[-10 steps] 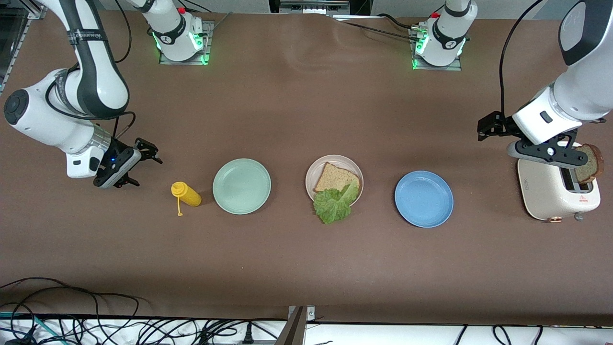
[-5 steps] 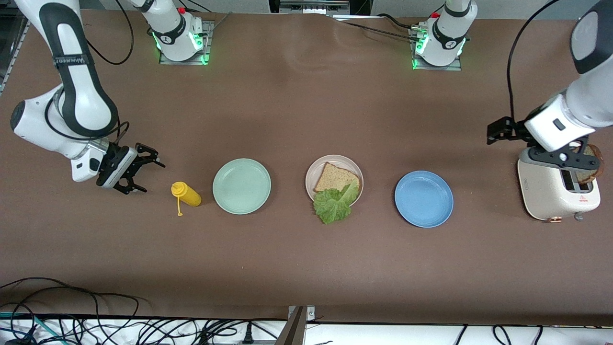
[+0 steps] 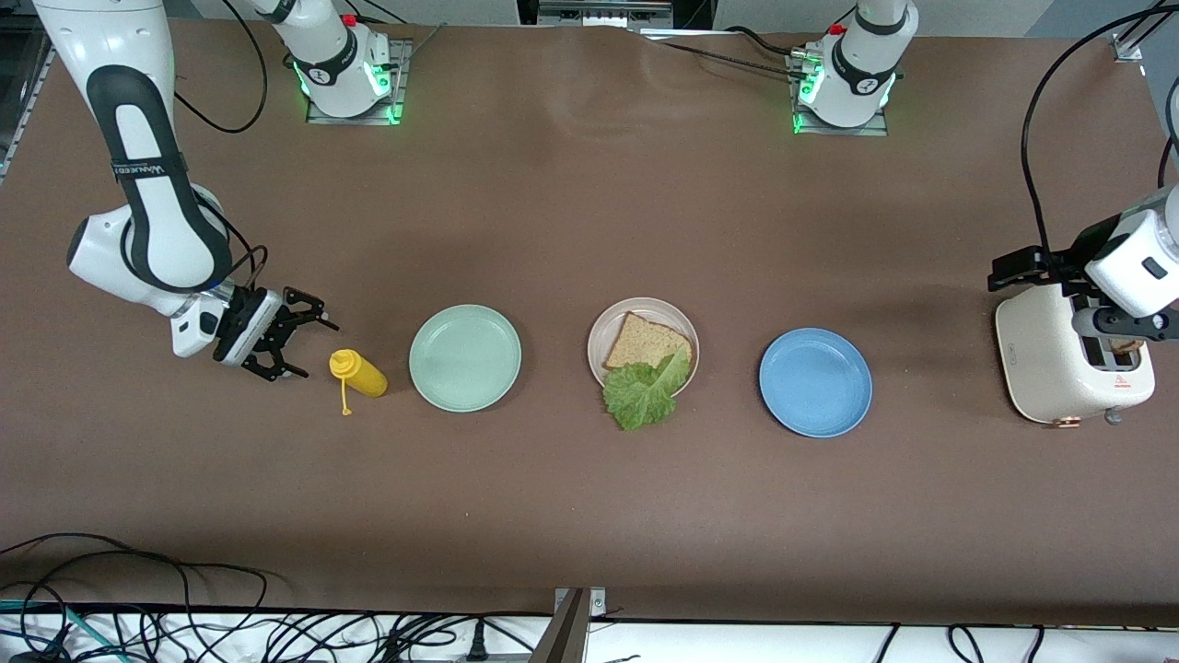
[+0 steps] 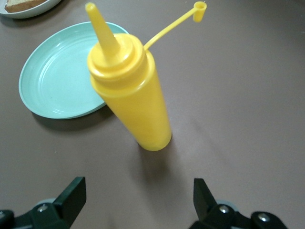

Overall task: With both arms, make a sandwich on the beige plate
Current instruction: 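Grasp the yellow squeeze bottle with the right gripper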

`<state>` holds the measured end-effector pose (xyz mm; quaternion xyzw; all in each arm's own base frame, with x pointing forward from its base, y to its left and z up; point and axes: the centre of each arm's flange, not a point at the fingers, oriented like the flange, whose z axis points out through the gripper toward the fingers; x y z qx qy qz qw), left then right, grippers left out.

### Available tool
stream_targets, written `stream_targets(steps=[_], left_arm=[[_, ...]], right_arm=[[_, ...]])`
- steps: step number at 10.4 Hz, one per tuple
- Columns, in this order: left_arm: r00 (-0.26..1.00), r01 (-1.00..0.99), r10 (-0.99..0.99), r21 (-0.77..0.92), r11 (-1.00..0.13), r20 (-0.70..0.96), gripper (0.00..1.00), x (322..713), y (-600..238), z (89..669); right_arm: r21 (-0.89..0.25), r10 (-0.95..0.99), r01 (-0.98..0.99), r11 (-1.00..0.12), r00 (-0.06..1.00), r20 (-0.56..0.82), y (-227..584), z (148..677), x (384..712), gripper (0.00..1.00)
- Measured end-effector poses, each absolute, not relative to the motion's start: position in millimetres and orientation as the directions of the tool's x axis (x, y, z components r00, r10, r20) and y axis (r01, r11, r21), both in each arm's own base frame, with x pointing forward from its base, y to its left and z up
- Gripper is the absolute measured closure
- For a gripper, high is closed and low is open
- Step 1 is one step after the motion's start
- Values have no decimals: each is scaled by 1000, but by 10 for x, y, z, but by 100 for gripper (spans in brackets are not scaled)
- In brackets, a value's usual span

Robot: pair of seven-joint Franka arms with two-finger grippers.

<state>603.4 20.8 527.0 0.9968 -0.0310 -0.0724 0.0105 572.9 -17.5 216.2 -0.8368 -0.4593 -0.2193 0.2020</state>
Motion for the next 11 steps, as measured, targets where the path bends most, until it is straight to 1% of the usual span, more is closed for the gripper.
stream_targets(steps=[3,8,11], left_arm=[[985,-102,-105,30,-994,-135,0,6033,-56,5310],[983,-141,-144,32,-989,-118,0,5992,-297,5420],[982,-145,-148,32,-989,-115,0,5986,-323,5433]], right_arm=[[-130,682,863,-488,470,560,-113,2195,5771,0],[-144,666,866,-478,465,584,123,2102,5864,0],[-143,670,870,-471,459,583,198,2037,5925,0]])
